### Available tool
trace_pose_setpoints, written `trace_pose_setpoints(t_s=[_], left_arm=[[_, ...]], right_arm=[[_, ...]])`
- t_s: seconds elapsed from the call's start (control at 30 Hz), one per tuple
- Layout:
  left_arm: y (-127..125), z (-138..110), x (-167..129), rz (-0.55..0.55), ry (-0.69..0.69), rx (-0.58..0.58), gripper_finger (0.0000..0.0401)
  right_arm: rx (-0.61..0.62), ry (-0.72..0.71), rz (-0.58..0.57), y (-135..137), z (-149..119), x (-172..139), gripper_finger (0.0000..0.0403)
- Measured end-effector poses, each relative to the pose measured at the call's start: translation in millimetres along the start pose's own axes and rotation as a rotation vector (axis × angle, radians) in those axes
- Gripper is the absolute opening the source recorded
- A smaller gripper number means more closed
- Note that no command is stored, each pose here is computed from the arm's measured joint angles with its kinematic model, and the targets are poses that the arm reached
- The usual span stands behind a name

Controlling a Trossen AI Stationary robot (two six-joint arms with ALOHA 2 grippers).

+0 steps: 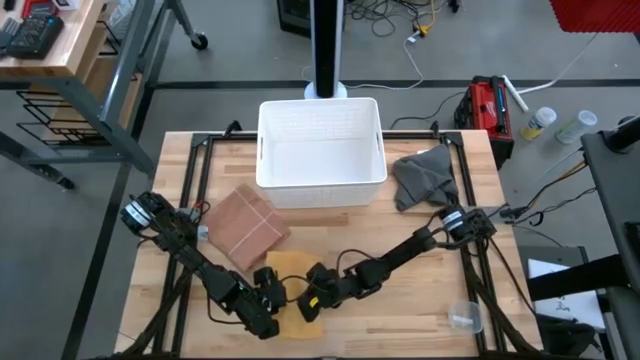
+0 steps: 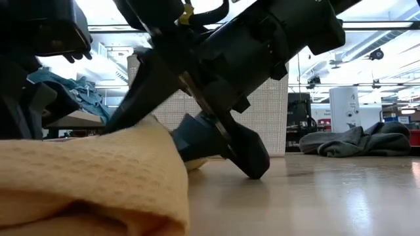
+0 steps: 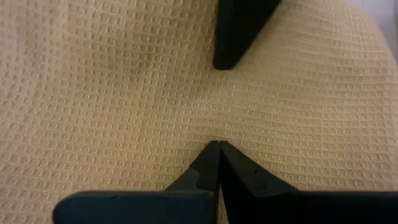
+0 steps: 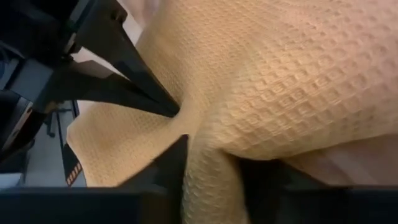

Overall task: Fold towel
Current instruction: Stack the yellow towel on top of the brown squared towel

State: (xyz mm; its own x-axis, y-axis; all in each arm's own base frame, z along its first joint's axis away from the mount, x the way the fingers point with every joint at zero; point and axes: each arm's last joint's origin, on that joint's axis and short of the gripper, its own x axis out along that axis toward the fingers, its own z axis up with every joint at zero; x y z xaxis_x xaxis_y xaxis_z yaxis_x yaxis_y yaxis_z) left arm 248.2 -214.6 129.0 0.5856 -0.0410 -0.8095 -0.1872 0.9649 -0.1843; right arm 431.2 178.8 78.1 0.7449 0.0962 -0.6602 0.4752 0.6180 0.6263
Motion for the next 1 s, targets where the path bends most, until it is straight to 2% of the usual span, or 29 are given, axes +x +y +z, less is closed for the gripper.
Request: trace_pose_setpoints(t_s=[0.1, 0.13, 0.3, 0.43, 0.6, 0.73, 0.8, 1.0], left_arm=[[-2.2, -0.1, -1.7, -0.012, -0.014, 0.016, 0.0], [-4.0, 0.9, -3.6, -0.026, -0.025, 0.015, 0.0], [-23.6, 16.1, -29.0, -0.097, -0.086, 0.002, 0.0], [-39.3, 25.9, -49.8, -0.068, -0.075, 0.05, 0.0], [-51.3, 44.4, -76.6, -0.002, -0.068, 0.076, 0.0], [-53.5, 55.3, -92.5, 0.069, -0.074, 0.121, 0.0], [-47.8, 54.9, -96.8, 0.152, -0.06, 0.156, 0.0], [-26.2, 49.8, -106.0, 0.412, -0.097, 0.081, 0.0]], right_arm=[[-0.062, -0.014, -0.004, -1.5, 0.9, 1.5, 0.0032], [-0.09, -0.019, -0.002, -0.8, 0.9, 0.9, 0.0019], [-0.189, -0.028, -0.002, 3.5, 8.7, -7.4, 0.0009], [-0.231, -0.011, 0.034, 19.4, 17.9, -27.5, 0.0009], [-0.294, 0.054, -0.041, 20.0, 14.1, -43.8, 0.0009], [-0.334, 0.058, -0.021, 32.8, 13.7, -62.1, 0.0009], [-0.369, 0.08, -0.039, 34.3, 11.4, -69.6, 0.0009], [-0.469, 0.104, -0.109, 39.3, 4.8, -99.5, 0.0009]])
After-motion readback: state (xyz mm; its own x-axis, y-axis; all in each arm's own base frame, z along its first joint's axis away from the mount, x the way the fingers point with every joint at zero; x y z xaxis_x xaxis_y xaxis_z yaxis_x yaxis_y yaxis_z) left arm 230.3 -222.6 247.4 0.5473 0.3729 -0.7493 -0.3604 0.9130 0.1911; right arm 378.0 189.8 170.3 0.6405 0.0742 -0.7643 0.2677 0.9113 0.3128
